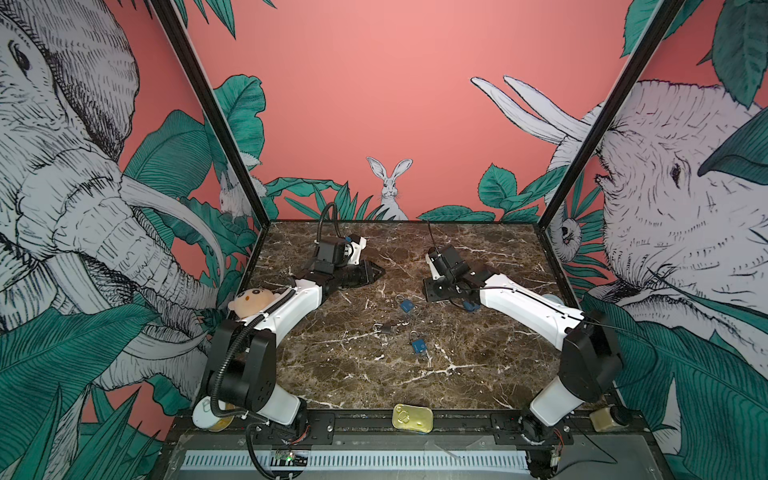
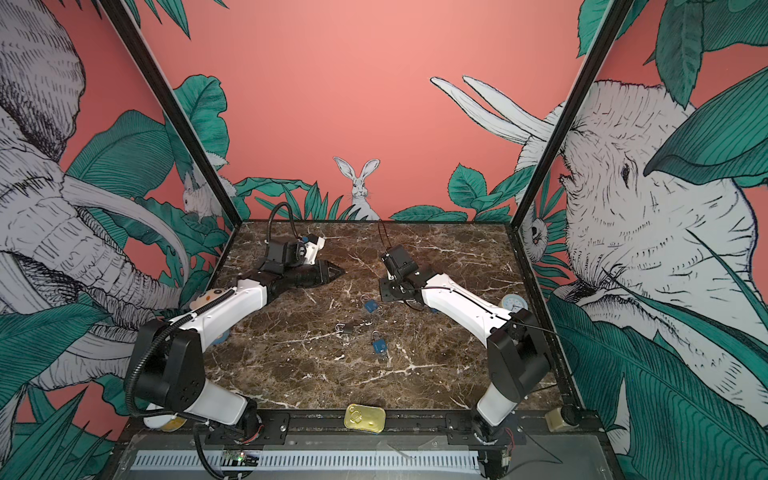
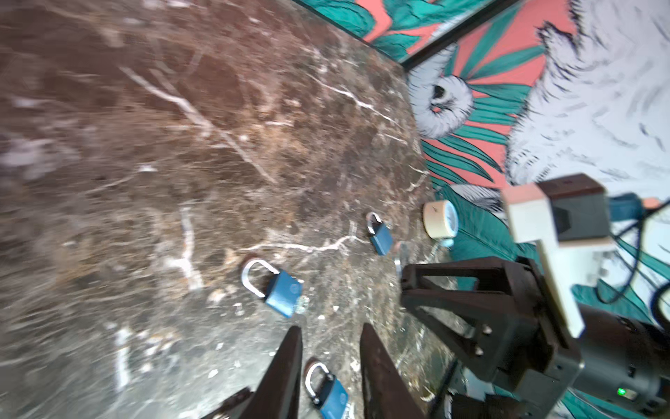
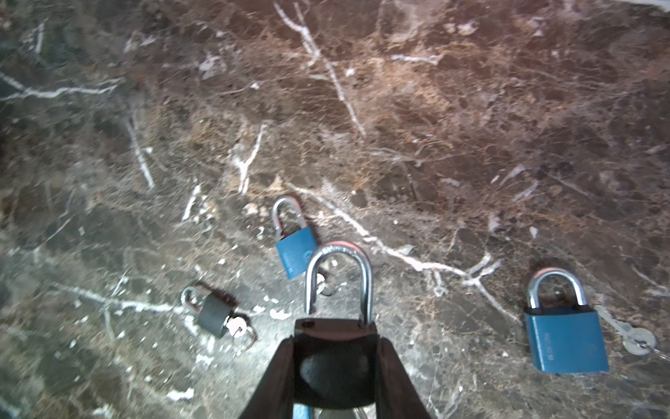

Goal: Lock with the key

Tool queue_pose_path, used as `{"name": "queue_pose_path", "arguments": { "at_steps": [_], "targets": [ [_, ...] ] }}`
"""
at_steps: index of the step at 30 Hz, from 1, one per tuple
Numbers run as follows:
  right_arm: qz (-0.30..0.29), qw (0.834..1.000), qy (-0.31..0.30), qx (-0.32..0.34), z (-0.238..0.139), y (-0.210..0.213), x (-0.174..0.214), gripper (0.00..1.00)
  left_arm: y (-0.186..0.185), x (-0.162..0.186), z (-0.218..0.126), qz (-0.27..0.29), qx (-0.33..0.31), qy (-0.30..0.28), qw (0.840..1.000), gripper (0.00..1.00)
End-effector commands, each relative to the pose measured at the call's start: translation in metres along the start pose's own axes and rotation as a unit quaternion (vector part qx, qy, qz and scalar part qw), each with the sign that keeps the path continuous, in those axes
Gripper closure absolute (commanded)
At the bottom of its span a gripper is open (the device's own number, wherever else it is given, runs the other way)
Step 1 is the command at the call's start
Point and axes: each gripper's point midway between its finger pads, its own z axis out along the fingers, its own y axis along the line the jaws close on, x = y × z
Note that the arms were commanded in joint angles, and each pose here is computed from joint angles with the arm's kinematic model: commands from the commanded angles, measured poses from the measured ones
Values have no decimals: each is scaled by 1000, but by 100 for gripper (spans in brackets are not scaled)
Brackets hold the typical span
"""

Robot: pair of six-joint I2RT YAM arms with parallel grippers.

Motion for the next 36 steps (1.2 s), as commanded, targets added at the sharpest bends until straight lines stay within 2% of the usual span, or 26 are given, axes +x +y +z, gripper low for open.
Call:
{"name": "queue_pose_path", "arguments": {
  "at_steps": [1,5,13,36],
  "targets": [
    [-29,999,-17,-39,-21,20,-3,78,-37,-1,8,26,61,8,998,69],
    [-42,997,-27,-57,-31,31,-3,78,-60,6,21,26,110,18,993,68],
    [-48,996,-41,-61,-42,37,-5,78,-79,13,33,22,151,37,988,68],
    [-49,995,-54,-75,-47,47,-11,78,-86,24,50,23,160,60,985,70]
  ]
}}
